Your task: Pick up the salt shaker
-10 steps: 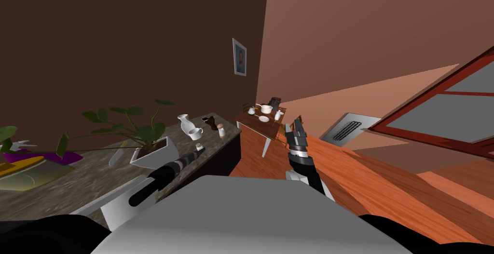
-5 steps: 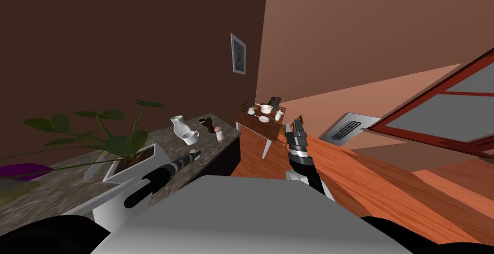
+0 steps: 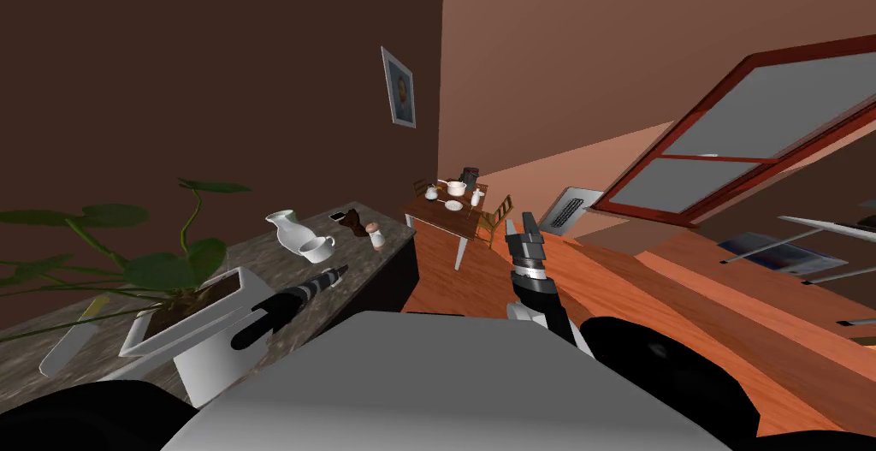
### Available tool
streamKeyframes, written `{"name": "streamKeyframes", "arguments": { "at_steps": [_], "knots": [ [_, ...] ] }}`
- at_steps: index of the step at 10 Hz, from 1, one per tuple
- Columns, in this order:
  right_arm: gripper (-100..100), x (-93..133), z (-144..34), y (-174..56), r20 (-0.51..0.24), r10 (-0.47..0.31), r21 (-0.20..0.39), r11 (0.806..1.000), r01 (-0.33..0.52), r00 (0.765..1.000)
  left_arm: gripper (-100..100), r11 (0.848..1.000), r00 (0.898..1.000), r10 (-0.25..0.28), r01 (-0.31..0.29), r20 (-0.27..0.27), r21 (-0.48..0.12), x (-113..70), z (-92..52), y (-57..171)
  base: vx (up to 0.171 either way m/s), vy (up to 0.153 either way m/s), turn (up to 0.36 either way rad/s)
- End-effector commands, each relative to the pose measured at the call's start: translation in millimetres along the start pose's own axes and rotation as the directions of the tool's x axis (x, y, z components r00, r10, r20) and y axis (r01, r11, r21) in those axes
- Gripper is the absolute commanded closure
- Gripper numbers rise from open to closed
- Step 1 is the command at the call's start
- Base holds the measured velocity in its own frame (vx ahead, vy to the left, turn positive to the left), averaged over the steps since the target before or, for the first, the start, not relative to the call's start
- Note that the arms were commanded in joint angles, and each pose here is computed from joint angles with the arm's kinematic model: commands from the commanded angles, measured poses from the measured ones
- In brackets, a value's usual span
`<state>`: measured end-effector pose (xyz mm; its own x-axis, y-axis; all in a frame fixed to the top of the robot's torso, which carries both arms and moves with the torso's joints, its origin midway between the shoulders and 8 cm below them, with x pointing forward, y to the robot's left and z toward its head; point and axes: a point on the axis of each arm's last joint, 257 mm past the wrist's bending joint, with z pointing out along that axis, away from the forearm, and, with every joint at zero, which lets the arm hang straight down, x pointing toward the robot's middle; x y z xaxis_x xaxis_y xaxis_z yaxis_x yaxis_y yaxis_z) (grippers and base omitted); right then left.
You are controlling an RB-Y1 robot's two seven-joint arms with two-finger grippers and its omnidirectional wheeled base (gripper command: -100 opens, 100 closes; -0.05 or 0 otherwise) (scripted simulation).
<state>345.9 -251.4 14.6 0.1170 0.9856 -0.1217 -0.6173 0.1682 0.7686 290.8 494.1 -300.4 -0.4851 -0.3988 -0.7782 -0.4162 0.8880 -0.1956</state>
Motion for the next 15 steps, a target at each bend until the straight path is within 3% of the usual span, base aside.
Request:
{"name": "streamKeyframes", "arguments": {
  "at_steps": [1,5,6,7,11,12,13,15],
  "knots": [
    [0,0,0.0,0,0.000,0.000,0.000,1.000,0.000,1.000,-100,0.999,0.999,-0.031,0.032,0.011,-0.041,-8.7,7.2,16,-0.156,-0.011,-0.276],
    [0,0,0.0,0,0.000,0.000,0.000,1.000,0.000,1.000,-100,0.985,0.993,-0.110,0.115,0.046,-0.131,-26.3,21.7,56,-0.146,-0.022,-0.319],
    [0,0,0.0,0,0.000,0.000,0.000,1.000,0.000,1.000,-100,0.988,0.995,-0.096,0.100,0.041,-0.116,-23.5,20.4,51,-0.062,-0.014,-0.067],
    [0,0,-0.1,0,0.000,0.000,0.000,1.000,0.000,1.000,100,0.987,0.994,-0.099,0.103,0.042,-0.120,-24.0,20.7,52,-0.012,-0.002,0.018],
    [0,0,-0.1,0,0.000,0.000,0.000,1.000,0.000,1.000,100,0.988,0.994,-0.098,0.103,0.044,-0.119,-25.0,20.8,52,0.000,0.000,0.000],
    [0,0,-0.1,0,0.000,0.000,0.000,1.000,0.000,1.000,0,0.988,0.994,-0.098,0.103,0.044,-0.119,-25.0,20.8,52,0.000,0.000,0.000],
    [0,0,-0.1,0,0.000,0.000,0.000,1.000,0.000,1.000,100,0.990,0.995,-0.090,0.093,0.037,-0.109,-22.0,18.4,46,0.044,0.008,0.180],
    [0,0,-0.2,0,0.000,-0.001,0.001,1.000,0.001,1.000,100,0.997,0.999,-0.050,0.052,0.019,-0.064,-13.2,11.2,26,0.129,0.025,0.343]
  ]
}}
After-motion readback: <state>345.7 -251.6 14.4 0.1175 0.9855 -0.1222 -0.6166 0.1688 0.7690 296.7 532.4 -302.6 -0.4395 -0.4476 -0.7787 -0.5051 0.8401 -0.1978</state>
